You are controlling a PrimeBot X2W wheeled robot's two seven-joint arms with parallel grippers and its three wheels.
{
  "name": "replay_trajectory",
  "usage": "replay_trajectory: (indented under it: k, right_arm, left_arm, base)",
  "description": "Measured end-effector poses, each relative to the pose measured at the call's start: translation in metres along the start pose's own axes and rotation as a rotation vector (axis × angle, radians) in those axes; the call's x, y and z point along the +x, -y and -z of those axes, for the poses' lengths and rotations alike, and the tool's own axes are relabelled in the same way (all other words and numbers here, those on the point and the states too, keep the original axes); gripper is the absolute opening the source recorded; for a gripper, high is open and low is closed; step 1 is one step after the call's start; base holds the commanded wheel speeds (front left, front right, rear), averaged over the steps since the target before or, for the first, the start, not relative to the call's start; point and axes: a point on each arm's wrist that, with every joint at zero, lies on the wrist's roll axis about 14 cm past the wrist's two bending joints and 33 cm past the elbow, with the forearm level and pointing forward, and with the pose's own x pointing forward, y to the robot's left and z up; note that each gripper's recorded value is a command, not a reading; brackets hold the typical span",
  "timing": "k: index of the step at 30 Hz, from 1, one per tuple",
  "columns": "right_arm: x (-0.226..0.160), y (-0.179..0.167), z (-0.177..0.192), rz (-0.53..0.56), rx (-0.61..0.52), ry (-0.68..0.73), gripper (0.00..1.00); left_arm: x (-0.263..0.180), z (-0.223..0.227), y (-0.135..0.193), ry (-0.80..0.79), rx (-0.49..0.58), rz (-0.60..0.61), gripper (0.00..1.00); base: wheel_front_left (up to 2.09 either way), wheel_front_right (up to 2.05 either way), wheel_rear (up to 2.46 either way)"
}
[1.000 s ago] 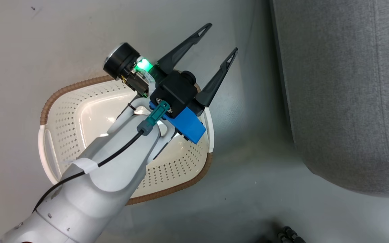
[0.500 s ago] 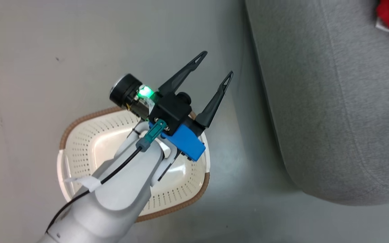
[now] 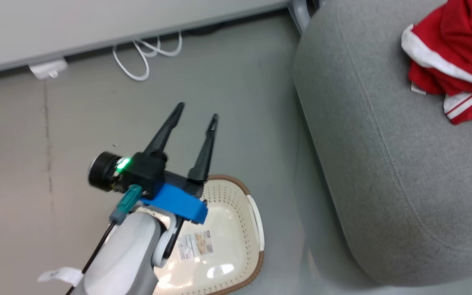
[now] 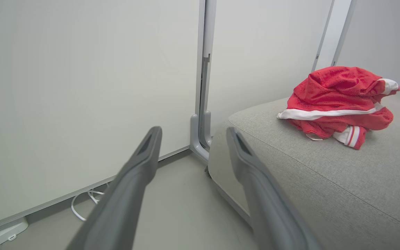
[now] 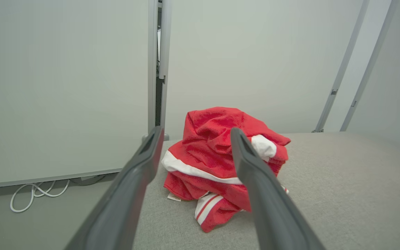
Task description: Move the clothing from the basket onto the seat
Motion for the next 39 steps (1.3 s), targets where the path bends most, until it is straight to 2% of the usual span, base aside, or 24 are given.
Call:
replay_trajectory:
  k: [11,18,27,39]
  right_arm:
    - [-0.026,-0.094,-0.031,-0.229,0.147,0.079,1.0]
    - [-0.038,-0.135,-0.039,-0.331,0.2,0.089,1.0]
    - [-0.053,-0.164,-0.038,-0.394,0.244,0.067,1.0]
    - [-0.067,-0.181,-0.031,-0.428,0.267,0.028,1.0]
  left_arm:
    - [-0.065,-0.044,-0.053,0.08,0.074,-0.248,1.0]
    - [-0.102,-0.064,-0.079,0.127,0.089,-0.385,1.0]
    - [-0.142,-0.067,-0.092,0.136,0.094,-0.492,1.0]
    - [-0.163,-0.062,-0.09,0.127,0.091,-0.519,1.0]
  base:
    - [0.0,0.0,0.0]
    - [0.0,0.0,0.0]
    - [0.0,0.0,0.0]
    - [0.0,0.0,0.0]
